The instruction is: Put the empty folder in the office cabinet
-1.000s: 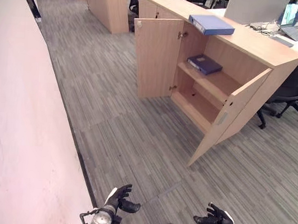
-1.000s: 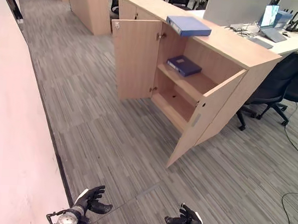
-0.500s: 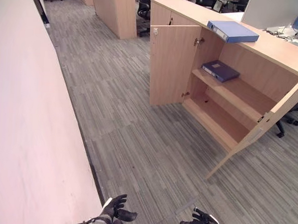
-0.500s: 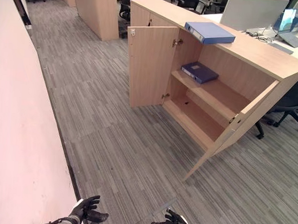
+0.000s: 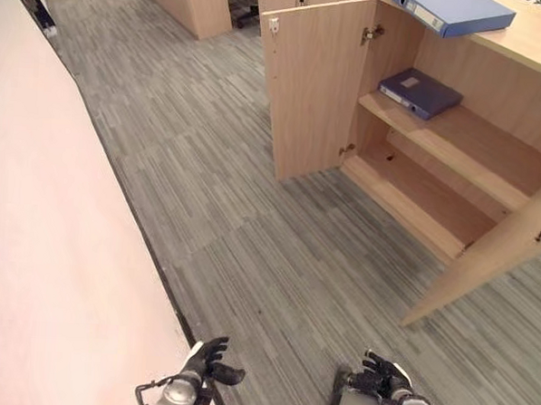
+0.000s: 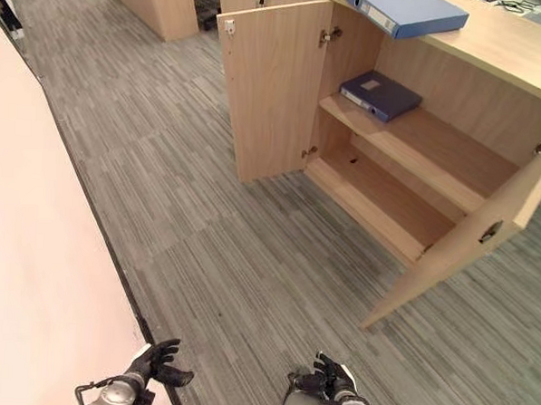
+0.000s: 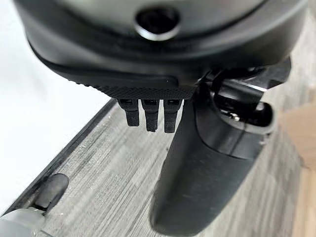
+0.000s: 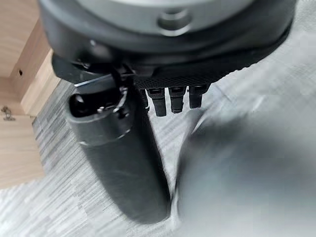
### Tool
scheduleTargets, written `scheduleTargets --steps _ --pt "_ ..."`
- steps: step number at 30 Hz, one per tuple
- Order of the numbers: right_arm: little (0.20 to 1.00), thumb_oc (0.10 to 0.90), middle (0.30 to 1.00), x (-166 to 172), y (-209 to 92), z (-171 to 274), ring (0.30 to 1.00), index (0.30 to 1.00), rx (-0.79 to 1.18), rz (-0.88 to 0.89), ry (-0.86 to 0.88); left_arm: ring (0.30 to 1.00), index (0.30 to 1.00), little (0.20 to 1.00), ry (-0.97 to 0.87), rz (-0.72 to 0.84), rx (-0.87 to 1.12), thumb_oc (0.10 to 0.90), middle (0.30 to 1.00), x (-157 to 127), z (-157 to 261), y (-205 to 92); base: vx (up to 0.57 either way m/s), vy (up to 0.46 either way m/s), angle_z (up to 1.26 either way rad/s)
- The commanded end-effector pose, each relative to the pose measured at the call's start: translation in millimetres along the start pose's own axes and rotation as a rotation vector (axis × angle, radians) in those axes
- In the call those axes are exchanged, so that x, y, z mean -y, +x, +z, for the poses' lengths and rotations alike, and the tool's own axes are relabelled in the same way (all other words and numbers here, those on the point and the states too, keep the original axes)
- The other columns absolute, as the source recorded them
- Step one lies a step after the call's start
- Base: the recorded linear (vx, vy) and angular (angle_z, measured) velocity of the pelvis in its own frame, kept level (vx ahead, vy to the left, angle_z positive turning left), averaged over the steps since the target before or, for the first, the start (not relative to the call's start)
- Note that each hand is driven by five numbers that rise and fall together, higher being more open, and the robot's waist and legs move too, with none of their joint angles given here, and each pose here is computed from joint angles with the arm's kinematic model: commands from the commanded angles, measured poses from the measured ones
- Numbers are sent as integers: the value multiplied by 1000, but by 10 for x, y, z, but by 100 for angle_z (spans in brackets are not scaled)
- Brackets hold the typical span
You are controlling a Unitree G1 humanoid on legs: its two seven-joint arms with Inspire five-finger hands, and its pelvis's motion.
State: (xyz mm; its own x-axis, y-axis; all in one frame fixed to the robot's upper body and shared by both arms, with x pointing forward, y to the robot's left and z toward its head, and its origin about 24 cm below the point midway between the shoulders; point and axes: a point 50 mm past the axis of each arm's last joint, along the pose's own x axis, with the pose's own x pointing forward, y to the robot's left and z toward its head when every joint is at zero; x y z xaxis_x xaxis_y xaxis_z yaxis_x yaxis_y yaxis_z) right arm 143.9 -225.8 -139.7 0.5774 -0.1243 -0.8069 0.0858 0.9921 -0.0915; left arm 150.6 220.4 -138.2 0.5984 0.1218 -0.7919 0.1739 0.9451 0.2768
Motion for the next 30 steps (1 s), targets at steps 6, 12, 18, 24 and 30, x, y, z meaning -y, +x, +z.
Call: scheduleTargets --steps 6,12,18,24,30 --pt "900 800 900 365 -45 -35 900 900 -5 -124 81 900 900 900 73 -26 152 800 900 10 292 19 472 -109 46" --pt "900 800 900 567 -137 -212 900 900 -55 -176 94 900 900 900 121 -86 152 800 900 184 295 22 419 -199 38" --pt "900 800 900 679 -175 -237 900 900 -44 -215 167 900 900 900 80 -89 171 800 900 300 415 50 266 -358 58" --pt "900 800 900 662 -153 -122 900 900 -13 -179 68 900 900 900 97 -91 207 800 900 248 487 41 303 -409 -20" --pt "900 800 900 631 -160 -180 900 900 -36 -167 61 900 900 900 94 -88 209 800 900 246 499 43 340 -227 -55"
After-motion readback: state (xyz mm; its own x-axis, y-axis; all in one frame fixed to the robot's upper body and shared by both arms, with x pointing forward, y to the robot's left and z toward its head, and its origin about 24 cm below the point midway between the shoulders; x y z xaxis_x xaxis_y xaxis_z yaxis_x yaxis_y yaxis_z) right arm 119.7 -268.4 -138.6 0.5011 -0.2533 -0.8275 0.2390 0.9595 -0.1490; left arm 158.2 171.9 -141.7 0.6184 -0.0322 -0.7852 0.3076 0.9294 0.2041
